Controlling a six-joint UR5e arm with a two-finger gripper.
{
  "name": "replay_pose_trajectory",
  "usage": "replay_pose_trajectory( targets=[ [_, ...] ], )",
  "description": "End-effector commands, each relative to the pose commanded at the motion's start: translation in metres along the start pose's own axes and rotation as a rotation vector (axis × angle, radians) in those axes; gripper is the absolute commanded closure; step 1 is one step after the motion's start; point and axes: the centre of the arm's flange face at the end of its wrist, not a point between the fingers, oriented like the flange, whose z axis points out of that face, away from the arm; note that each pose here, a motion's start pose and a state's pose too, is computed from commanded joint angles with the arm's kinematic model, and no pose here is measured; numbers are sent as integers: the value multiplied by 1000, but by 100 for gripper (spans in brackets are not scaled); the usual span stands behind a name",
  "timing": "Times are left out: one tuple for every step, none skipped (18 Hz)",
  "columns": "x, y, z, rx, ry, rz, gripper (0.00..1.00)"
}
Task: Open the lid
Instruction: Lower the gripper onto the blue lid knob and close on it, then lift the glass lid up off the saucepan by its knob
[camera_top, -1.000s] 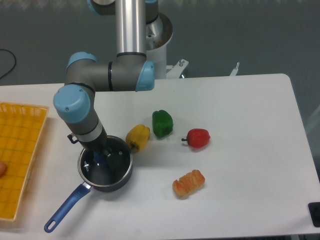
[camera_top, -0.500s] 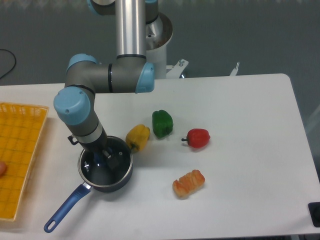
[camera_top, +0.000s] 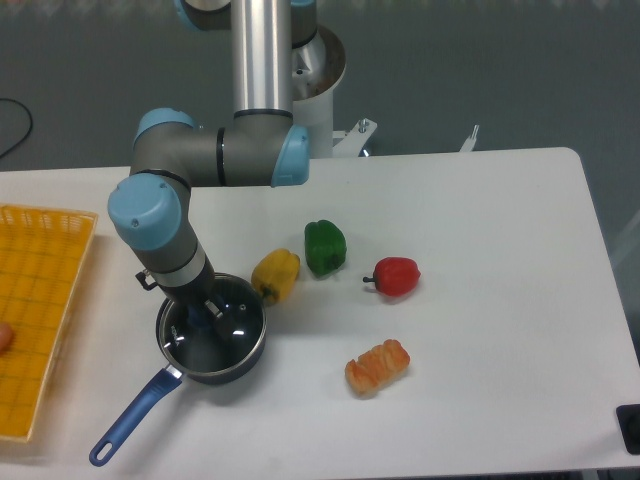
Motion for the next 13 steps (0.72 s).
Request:
replay_pose_trajectory(
  targets=[
    [0, 0, 0, 0, 0, 0, 25],
    [0, 0, -1, 1, -1, 1, 26],
    [0, 0, -1, 1, -1, 3, 25],
    [0, 0, -2, 2, -2, 3, 26],
    [0, 1, -4, 3, -3, 4, 26],
    [0, 1, -5, 5, -4, 6, 27],
    [0, 1, -6, 6, -5, 6, 29],
    [1, 1, -7, 7, -6, 5, 30],
    [-1, 1, -9, 10, -9, 4, 30],
    [-1, 1, -9, 10, -9, 5, 30],
    [-1, 1, -9, 10, -9, 5, 30],
    [-1, 1, -10, 11, -10, 5, 31],
    [-1, 1, -11, 12, -11, 5, 32]
  ],
)
